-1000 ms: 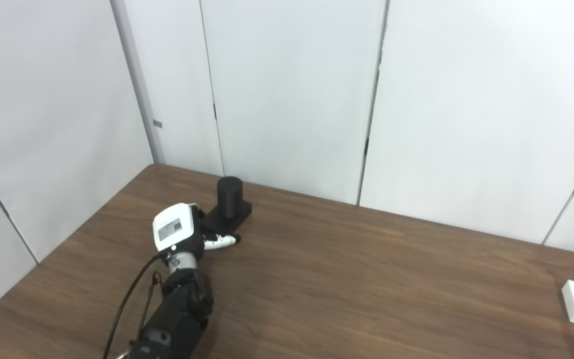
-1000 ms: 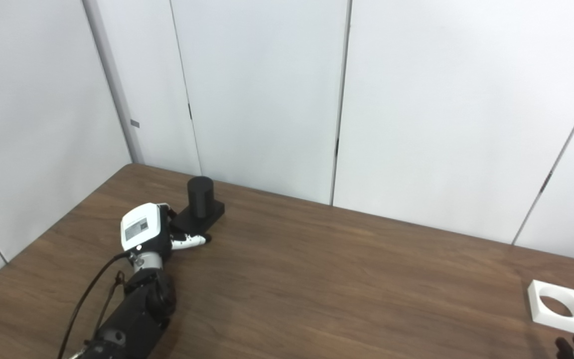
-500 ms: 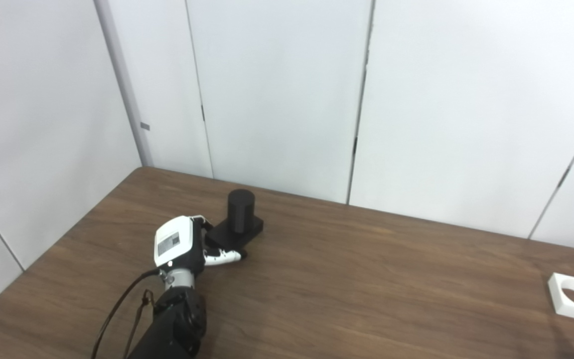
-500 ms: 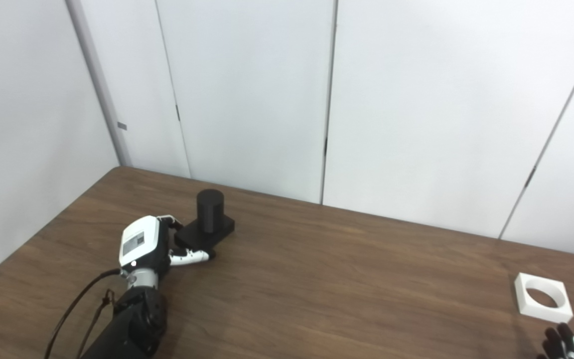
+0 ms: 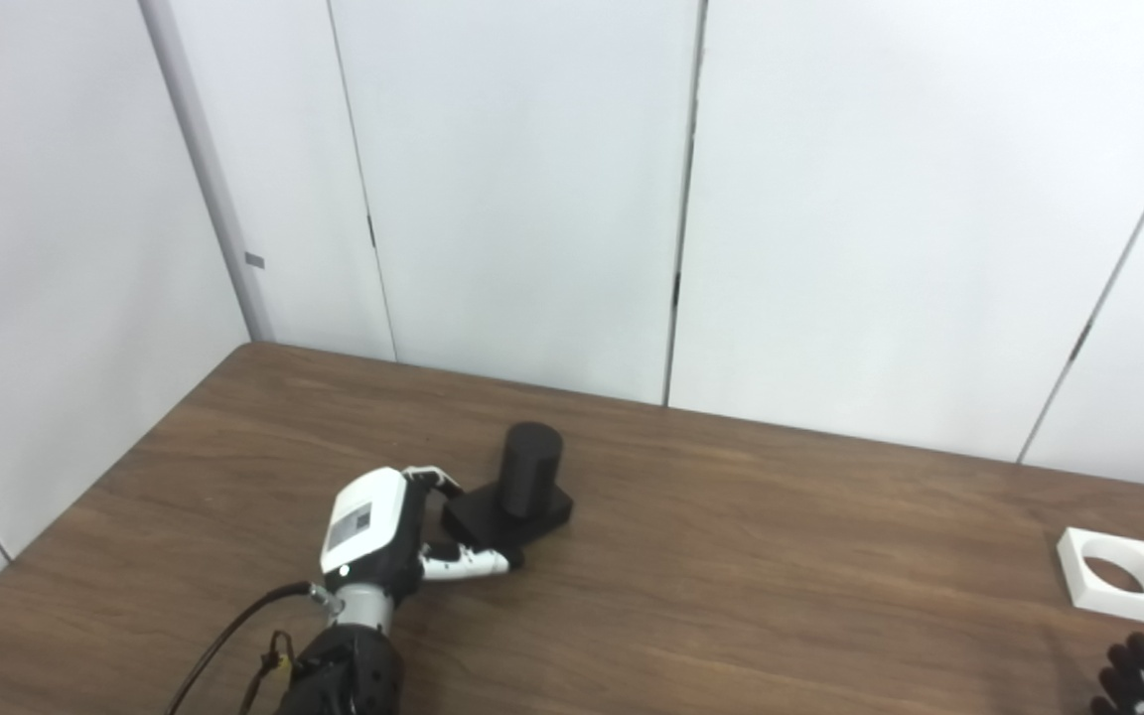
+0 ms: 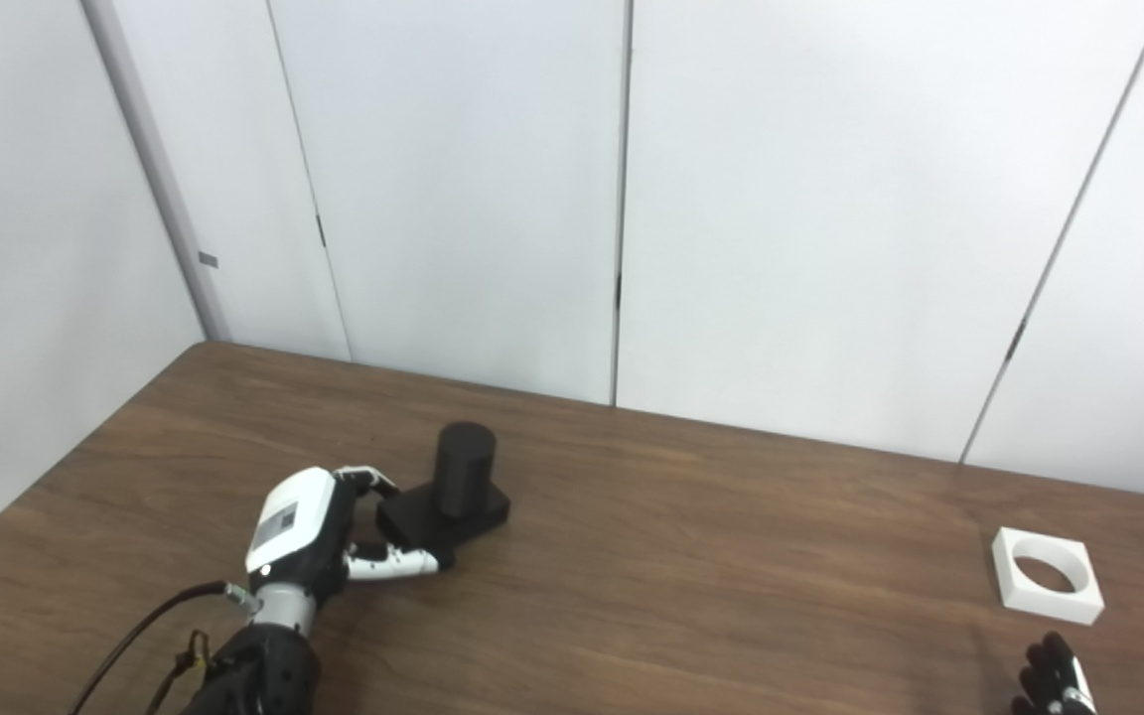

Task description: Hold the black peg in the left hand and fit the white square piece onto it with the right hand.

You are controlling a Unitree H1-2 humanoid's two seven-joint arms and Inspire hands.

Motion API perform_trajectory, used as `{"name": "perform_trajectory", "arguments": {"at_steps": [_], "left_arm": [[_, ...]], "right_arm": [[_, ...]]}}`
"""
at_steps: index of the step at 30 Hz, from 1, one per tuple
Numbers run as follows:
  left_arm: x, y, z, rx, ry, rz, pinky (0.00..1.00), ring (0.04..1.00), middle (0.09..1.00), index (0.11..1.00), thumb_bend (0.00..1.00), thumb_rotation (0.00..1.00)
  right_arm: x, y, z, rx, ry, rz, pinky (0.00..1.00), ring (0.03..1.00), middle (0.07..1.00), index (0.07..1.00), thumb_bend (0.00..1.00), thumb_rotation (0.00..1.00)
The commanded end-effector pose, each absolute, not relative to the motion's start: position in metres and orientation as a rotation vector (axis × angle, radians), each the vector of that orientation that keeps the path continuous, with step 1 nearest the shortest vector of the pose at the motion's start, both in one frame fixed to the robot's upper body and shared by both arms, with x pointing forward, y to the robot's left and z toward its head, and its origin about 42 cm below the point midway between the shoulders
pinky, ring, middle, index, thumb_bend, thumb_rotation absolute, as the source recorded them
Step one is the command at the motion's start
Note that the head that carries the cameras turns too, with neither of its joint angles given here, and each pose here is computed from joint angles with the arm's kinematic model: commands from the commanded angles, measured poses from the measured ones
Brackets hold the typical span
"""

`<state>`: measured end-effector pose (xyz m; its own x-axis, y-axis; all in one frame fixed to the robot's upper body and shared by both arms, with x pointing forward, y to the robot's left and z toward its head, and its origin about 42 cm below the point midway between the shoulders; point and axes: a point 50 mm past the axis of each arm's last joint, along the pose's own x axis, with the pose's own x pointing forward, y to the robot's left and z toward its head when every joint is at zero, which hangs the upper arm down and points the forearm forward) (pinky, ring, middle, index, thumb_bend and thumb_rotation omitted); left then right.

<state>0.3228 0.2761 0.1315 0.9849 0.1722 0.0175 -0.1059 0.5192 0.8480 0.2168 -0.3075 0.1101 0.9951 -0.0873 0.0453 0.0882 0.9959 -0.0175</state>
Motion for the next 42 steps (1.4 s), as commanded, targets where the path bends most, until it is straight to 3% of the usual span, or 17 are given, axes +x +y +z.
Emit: {"name": "perform_trajectory", "arguments": {"at_steps": [1,9,17,24,29,34,42], "left_arm": [[0.318,0.257,0.138,0.986,0.003,0.05,0.65,0.774,0.767,0.489,0.5,0.06],[0.29,0.23,0.131,0.891,-0.03,-0.308,0.68,0.78,0.774,0.49,0.5,0.05],[0.265,0.205,0.118,0.789,-0.021,-0.5,0.7,0.807,0.797,0.491,0.5,0.05],[0.242,0.19,0.103,0.777,-0.087,-0.678,0.71,0.841,0.808,0.492,0.5,0.05],[0.23,0.183,0.1,0.827,-0.102,-0.741,0.79,0.88,0.809,0.49,0.51,0.05],[0.223,0.179,0.097,0.912,-0.132,-0.749,0.94,0.877,0.802,0.489,0.51,0.05],[0.214,0.173,0.097,1.092,-0.195,-0.71,0.95,0.858,0.781,0.488,0.51,0.05]], "right_arm": [[0.213,-0.299,0.113,-0.015,-0.041,-0.094,1.0,1.0,0.989,1.0,0.49,1.0],[0.211,-0.292,0.117,-0.019,-0.037,-0.106,1.0,1.0,0.965,1.0,0.46,1.0],[0.21,-0.288,0.121,-0.04,-0.024,-0.111,1.0,1.0,0.946,1.0,0.5,1.0],[0.215,-0.28,0.126,-0.052,-0.024,-0.123,1.0,0.995,0.918,1.0,0.54,0.98],[0.216,-0.277,0.129,-0.043,-0.022,-0.13,1.0,0.988,0.902,1.0,0.57,0.95],[0.216,-0.274,0.134,-0.038,-0.022,-0.145,1.0,0.972,0.879,1.0,0.55,0.95],[0.217,-0.27,0.141,-0.052,-0.008,-0.151,1.0,0.958,0.877,1.0,0.57,0.98]]}}
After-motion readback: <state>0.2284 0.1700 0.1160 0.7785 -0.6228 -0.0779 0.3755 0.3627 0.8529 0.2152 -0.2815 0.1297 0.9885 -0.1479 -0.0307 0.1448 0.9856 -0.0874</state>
